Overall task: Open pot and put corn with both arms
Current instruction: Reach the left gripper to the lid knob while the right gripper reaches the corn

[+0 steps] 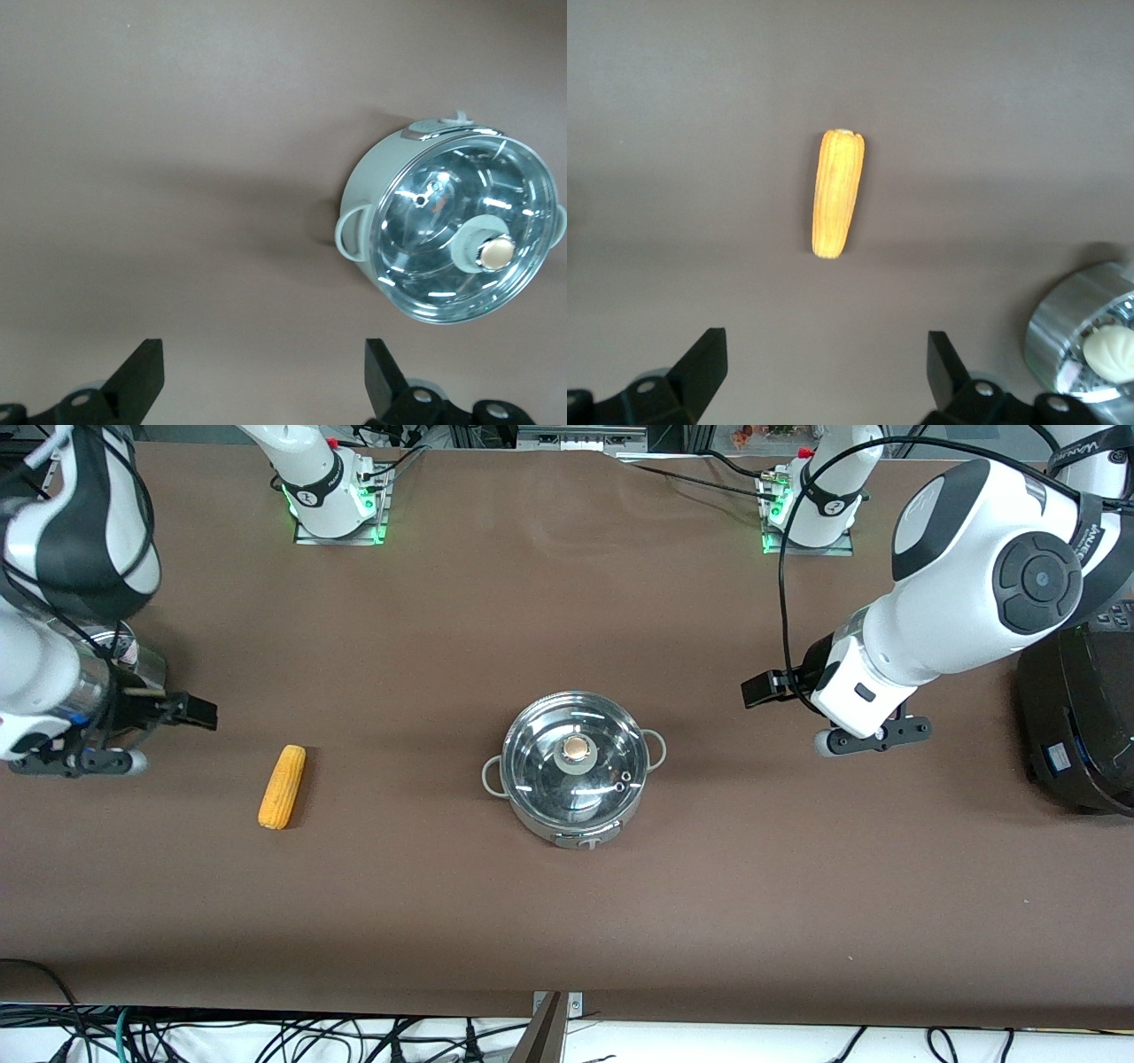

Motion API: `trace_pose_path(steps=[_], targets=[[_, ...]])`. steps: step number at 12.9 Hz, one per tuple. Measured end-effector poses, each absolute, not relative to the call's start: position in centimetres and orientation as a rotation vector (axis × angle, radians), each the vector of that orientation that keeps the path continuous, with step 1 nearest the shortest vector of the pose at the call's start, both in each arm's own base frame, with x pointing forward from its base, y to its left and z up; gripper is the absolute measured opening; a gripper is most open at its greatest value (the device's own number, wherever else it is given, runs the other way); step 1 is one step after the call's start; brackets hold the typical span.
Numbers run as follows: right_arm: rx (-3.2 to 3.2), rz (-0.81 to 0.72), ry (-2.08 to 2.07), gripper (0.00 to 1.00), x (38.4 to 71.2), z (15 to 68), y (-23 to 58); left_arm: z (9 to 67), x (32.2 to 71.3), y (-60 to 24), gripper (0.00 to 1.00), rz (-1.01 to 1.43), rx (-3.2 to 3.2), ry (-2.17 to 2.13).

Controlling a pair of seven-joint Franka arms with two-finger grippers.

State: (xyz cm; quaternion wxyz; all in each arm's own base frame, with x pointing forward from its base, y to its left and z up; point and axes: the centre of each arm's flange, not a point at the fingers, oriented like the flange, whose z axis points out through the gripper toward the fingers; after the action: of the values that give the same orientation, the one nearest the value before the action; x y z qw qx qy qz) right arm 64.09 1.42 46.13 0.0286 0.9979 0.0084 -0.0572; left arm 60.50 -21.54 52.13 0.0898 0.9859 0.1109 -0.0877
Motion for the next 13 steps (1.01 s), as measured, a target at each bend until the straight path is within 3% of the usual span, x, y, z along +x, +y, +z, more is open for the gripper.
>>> trace_pose_path(steps=[4,8,13], targets=[[3.074,-0.238,0.030,1.00,66.0,39.5,1.4,50.8,58.1,-29.5,1.00,-0.257,2.943,0.276],[3.071,-0.274,0.015,1.00,67.1,34.0,0.6,45.6,55.7,-38.5,1.00,-0.230,2.991,0.300],[3.106,-0.319,-0.026,1.00,67.5,29.8,0.2,43.5,55.0,-44.1,1.00,-0.133,2.966,0.329]])
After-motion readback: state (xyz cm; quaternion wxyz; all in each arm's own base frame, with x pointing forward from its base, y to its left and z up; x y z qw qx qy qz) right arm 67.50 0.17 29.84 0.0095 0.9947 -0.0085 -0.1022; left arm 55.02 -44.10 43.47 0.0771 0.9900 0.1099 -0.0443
